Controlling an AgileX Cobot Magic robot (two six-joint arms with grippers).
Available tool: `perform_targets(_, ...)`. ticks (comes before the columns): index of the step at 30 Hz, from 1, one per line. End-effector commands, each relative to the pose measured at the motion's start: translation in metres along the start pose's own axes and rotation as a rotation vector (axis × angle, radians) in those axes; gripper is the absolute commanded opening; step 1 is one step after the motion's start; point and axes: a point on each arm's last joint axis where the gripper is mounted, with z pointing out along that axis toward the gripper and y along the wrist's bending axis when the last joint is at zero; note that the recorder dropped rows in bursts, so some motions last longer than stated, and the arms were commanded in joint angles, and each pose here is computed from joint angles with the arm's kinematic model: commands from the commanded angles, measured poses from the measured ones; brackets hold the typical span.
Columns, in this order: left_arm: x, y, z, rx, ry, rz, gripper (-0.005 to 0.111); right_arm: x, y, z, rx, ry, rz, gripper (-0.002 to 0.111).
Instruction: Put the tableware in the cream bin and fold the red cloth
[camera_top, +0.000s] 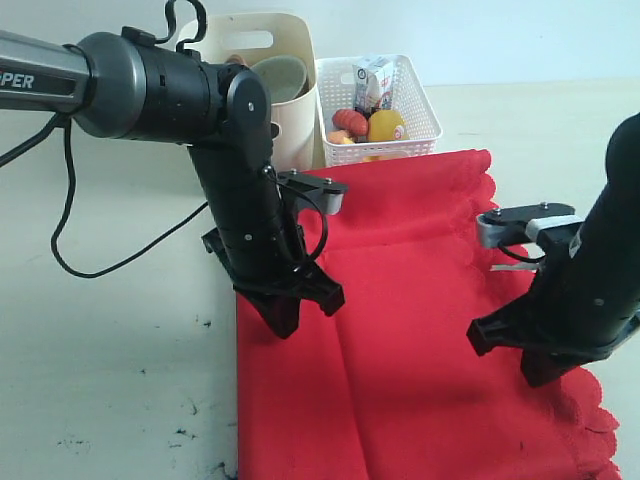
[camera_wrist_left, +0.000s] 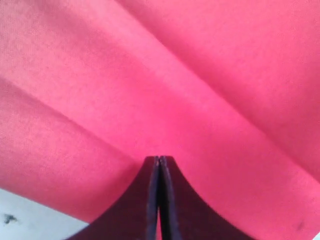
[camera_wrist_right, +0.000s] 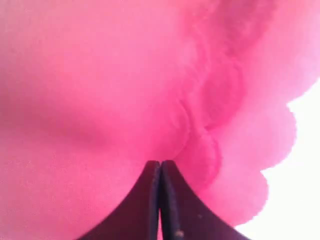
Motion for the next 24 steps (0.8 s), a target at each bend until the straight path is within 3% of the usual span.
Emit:
perform_targets(1,0.003,-0.001,-0.005,-0.020,0.009,0.021,0.002,0.005,-0.001,-0.032,0.025,-0.152,0.002,0.000)
perform_targets(6,0.005,-0.005,-0.020,-0.034,-0.029,0.036,0.002,-0.006,0.004,-0.057,0.000,-0.293,-0.002,0.000)
perform_targets(12,0.010,-0.013,-0.055,-0.044,-0.128,0.025,0.002,-0.039,0.012,-0.062,-0.034,-0.334,-0.044,0.000)
perform_targets(19,0.025,-0.027,-0.107,-0.072,-0.283,-0.002,0.002,-0.083,0.021,-0.036,-0.028,-0.269,-0.133,0.000)
perform_targets(24,0.044,-0.030,-0.134,-0.143,-0.353,-0.026,0.002,-0.096,0.052,-0.012,-0.033,-0.225,-0.226,0.000)
